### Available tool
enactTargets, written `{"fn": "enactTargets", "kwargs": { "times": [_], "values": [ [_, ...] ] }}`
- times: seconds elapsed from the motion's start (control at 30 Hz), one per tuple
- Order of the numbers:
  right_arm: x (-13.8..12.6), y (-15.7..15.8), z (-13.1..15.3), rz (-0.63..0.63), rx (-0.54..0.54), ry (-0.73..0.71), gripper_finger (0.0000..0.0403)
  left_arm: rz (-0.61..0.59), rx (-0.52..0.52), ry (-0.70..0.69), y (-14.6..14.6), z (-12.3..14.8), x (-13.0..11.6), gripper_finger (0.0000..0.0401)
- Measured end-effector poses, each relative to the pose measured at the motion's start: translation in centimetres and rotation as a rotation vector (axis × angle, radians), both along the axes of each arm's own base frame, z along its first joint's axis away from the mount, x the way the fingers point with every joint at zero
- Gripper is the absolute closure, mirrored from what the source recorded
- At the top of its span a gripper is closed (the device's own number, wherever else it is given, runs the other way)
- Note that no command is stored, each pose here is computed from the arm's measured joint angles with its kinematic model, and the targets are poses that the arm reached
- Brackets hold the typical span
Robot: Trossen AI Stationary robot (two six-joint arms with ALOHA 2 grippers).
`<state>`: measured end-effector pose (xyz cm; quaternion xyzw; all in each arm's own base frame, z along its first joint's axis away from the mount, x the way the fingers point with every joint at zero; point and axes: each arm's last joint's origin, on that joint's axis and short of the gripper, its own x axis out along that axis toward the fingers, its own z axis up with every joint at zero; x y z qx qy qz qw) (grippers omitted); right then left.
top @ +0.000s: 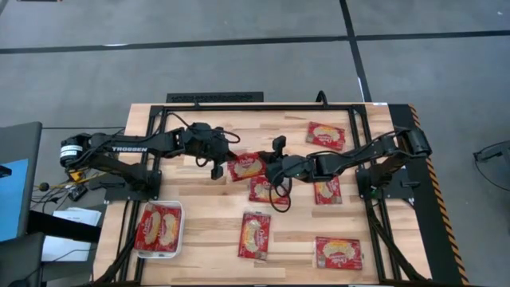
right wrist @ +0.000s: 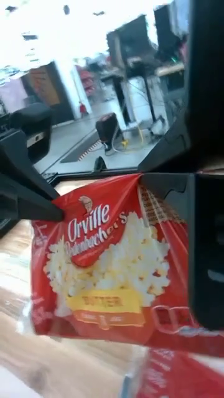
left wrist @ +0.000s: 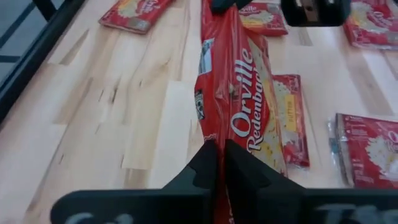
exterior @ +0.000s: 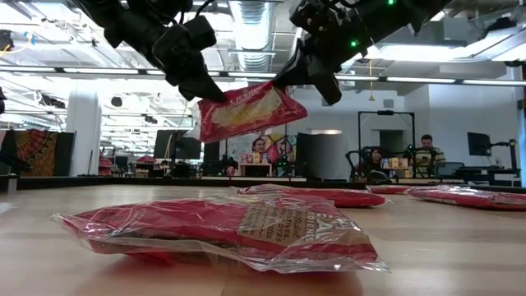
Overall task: Sort popcorn bags into baskets
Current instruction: Put the red popcorn bag into the white bin
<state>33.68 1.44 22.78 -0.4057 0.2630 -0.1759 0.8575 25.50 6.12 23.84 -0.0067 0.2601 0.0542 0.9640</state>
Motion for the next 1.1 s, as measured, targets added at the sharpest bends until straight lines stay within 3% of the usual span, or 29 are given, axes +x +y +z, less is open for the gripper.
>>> {"fn": "enactTargets", "kwargs": {
  "times": [0.1, 0.27, 0.33, 0.43, 0.5, 0.67, 0.9, 1.0, 1.1],
  "values": [
    [0.0, -0.9, -0.1, -0.084, 0.139, -0.076, 0.0367, 0.028, 0.027, 0.033, -0.2, -0.2, -0.1, 0.0397],
    [-0.7, -3.6, -0.5, -0.218, 0.455, -0.164, 0.0289, 0.078, 0.182, 0.176, -1.1, -0.3, -0.5, 0.0400],
    [-0.9, -4.6, -0.5, -0.194, 0.619, -0.172, 0.0249, 0.085, 0.254, 0.205, -1.5, 0.0, -0.4, 0.0399],
    [-0.8, -6.0, -0.5, -0.056, 0.833, -0.162, 0.0191, 0.067, 0.309, 0.236, -2.0, 0.0, -0.4, 0.0399],
    [-0.4, -6.9, -0.7, 0.017, 0.890, -0.174, 0.0160, 0.042, 0.343, 0.209, -2.3, 0.4, -0.2, 0.0399],
    [0.7, -8.3, -3.5, 0.014, 0.897, -0.140, 0.0129, -0.003, 0.404, 0.205, -3.1, 0.5, 0.0, 0.0400],
    [2.0, -8.6, -6.9, 0.006, 0.981, -0.113, 0.0129, 0.032, 0.342, 0.189, -3.3, 0.5, 0.0, 0.0401],
    [2.4, -9.5, -7.6, -0.102, 1.116, -0.163, 0.0129, 0.169, 0.241, 0.164, -2.7, 0.6, -0.1, 0.0400],
    [2.4, -10.4, -8.9, -0.263, 1.259, -0.160, 0.0129, 0.299, 0.053, 0.152, -1.7, 0.2, -0.4, 0.0388]
  ]
}}
